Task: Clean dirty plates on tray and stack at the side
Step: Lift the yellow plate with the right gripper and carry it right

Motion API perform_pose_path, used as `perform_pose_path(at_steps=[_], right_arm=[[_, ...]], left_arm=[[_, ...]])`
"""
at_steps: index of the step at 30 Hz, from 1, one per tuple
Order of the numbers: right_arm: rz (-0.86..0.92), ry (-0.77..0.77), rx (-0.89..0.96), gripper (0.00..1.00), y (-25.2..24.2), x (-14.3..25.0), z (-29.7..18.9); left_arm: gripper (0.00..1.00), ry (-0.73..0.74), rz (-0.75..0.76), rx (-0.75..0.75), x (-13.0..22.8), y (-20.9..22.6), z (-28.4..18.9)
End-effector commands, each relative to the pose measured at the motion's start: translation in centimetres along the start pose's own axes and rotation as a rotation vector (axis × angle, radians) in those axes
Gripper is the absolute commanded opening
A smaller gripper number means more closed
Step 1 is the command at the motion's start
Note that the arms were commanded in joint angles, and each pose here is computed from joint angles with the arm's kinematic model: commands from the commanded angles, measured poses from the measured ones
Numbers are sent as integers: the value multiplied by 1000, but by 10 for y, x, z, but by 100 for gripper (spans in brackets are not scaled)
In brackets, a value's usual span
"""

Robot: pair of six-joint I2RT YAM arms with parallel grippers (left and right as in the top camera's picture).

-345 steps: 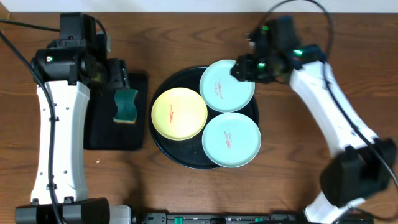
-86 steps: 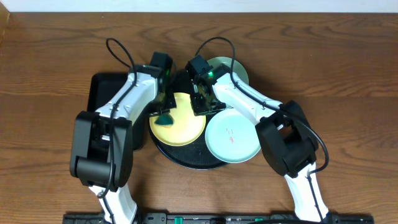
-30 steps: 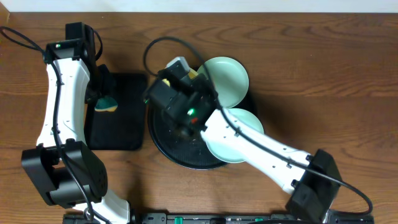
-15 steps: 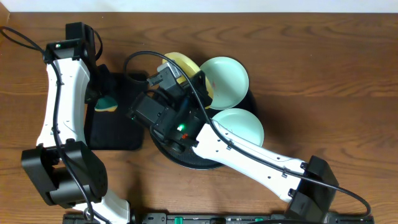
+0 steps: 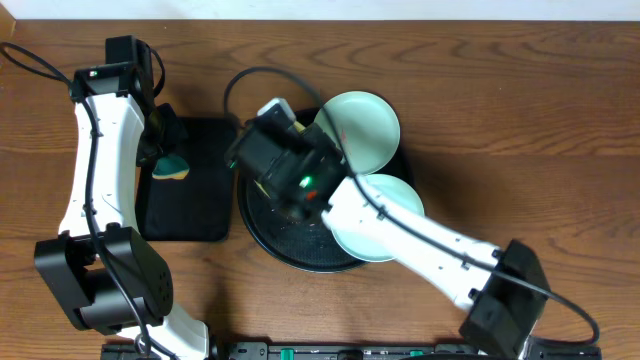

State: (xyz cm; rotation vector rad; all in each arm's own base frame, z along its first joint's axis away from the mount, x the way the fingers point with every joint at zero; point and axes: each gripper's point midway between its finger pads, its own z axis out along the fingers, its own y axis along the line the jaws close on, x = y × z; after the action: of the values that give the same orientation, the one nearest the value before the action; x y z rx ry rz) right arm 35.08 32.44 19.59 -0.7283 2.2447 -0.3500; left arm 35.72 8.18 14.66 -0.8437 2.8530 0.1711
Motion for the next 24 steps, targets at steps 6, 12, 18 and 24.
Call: perform_pose_path(at_steps=[6, 12, 18, 24], right_arm=[[273, 140, -600, 1, -5, 4, 23], [468, 156, -691, 1, -77, 11, 32], [638, 172, -542, 1, -173, 43, 37], [776, 282, -408, 1, -239, 101, 49]], left_arm=[[8, -15, 11, -3, -4, 2, -4], [8, -15, 11, -3, -4, 2, -4], [7, -16, 11, -2, -4, 2, -4], [8, -16, 11, -2, -4, 2, -4]])
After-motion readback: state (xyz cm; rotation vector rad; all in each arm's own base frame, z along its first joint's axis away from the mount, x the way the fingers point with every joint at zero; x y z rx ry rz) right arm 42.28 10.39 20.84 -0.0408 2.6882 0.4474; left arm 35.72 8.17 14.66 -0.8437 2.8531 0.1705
